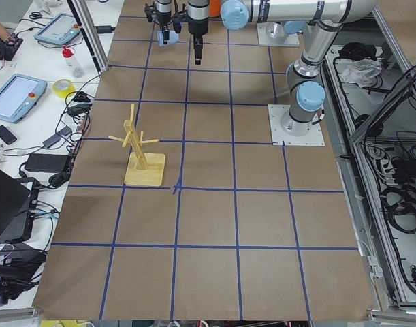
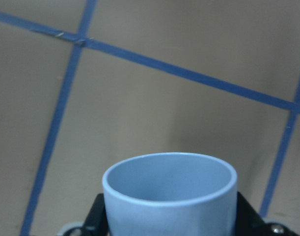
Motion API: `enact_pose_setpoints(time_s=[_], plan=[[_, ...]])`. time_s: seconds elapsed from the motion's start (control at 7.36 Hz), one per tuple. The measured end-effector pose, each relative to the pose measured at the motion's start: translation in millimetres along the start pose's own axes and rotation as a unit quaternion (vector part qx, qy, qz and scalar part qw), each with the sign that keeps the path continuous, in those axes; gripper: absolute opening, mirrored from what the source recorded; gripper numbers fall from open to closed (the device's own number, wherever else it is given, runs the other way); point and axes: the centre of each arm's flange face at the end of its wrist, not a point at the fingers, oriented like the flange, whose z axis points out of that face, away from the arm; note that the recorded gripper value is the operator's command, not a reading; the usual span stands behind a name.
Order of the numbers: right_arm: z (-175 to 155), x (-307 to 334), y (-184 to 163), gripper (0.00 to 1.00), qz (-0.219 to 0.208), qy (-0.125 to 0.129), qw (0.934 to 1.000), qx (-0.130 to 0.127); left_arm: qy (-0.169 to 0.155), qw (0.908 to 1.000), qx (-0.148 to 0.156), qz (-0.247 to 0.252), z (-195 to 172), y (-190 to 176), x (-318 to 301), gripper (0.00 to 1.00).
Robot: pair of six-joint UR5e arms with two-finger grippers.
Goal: Flip cup
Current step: 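Lift the cup with the right gripper and carry it toward the table center, then lower the cup and lay it on its side with the right gripper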
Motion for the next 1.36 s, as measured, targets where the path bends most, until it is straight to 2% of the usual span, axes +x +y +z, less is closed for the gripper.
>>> enact_pose_setpoints(time_s=[0.27,0.41,0.54,0.68,0.82,1.09,1.22,1.36], plan=[[-4.2,-93.0,8.0,0.0,-0.074,-0.007,0.9971,0.015,0.0,1.0,0.001,-0.001,-0.3,-0.7,-1.9,1.0],[-0.7,-117.4,11.3,0.02,-0.115,-0.01,0.9931,0.019,0.0,1.0,0.001,-0.002,-0.6,-1.9,-3.8,1.0],[4.2,-134.4,13.0,0.01,-0.16,-0.016,0.9867,0.025,-0.001,1.0,0.003,-0.005,-1.8,-3.7,-8.0,1.0],[10.9,-153.9,16.1,0.01,-0.207,-0.026,0.9776,0.03,-0.001,0.9999,0.004,-0.014,-3.9,-6.3,-18.1,1.0],[19.8,-169.3,19.7,0.0,-0.263,-0.032,0.9638,0.029,-0.002,0.9997,0.005,-0.025,-6.0,-8.3,-29.2,1.0],[32.6,-180.0,22.3,0.0,-0.386,-0.035,0.9212,0.03,-0.002,0.9994,0.004,-0.033,-6.9,-8.1,-38.1,1.0],[34.9,-178.5,21.1,0.0,-0.446,-0.036,0.8936,0.035,-0.002,0.9994,0.003,-0.034,-6.4,-7.2,-38.7,1.0],[35.4,-171.9,18.6,0.0,-0.505,-0.037,0.8612,0.041,-0.002,0.9994,0.003,-0.034,-6.4,-6.6,-39.1,1.0]])
